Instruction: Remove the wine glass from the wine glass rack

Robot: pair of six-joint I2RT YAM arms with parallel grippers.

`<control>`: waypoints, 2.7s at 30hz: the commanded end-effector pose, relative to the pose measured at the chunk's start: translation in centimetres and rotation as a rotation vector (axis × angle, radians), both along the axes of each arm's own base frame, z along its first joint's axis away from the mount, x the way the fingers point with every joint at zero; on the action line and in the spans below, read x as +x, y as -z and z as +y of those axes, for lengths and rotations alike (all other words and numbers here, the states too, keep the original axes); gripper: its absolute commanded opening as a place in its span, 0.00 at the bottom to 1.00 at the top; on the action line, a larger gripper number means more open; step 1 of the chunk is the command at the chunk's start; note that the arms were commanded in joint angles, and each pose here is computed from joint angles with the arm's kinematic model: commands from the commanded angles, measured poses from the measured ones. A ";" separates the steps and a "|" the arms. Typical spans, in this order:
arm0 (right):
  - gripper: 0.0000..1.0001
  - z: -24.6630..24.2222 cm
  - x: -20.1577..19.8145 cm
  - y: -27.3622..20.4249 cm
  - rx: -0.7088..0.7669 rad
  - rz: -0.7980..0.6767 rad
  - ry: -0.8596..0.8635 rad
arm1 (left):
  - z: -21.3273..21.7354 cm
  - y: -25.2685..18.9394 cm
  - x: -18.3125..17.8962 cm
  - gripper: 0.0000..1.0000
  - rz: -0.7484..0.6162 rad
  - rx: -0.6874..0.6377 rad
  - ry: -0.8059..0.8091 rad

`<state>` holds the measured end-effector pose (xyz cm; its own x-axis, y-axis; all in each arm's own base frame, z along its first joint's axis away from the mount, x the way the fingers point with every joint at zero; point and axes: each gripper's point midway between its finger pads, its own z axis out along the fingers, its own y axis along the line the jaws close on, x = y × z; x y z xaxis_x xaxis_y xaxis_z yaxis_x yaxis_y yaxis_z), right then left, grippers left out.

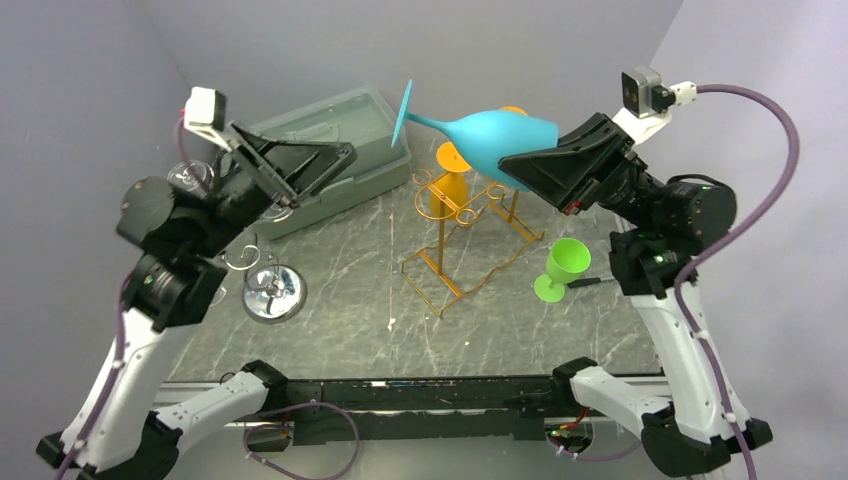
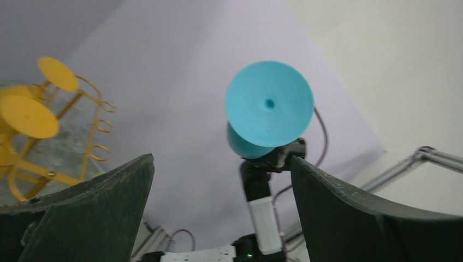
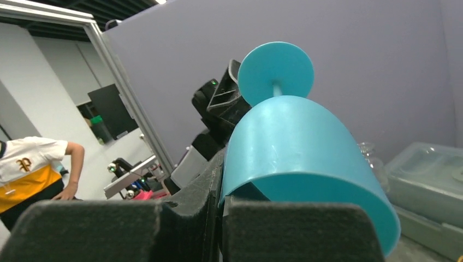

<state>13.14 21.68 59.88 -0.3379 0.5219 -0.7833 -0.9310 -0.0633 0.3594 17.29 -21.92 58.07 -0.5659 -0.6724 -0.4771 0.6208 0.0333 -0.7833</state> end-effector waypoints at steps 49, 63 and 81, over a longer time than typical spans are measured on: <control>0.00 -9.7 3.2 45.2 -1.415 0.953 0.783 | 2.7 10.4 3.9 1.00 -0.031 0.630 -0.286; 0.40 -9.2 3.2 43.9 -1.402 0.930 0.806 | 1.4 11.9 6.4 1.00 -0.007 0.674 -0.284; 0.67 -8.7 5.6 30.1 -1.090 0.743 0.891 | -3.1 12.5 11.8 0.99 -0.066 0.873 -0.396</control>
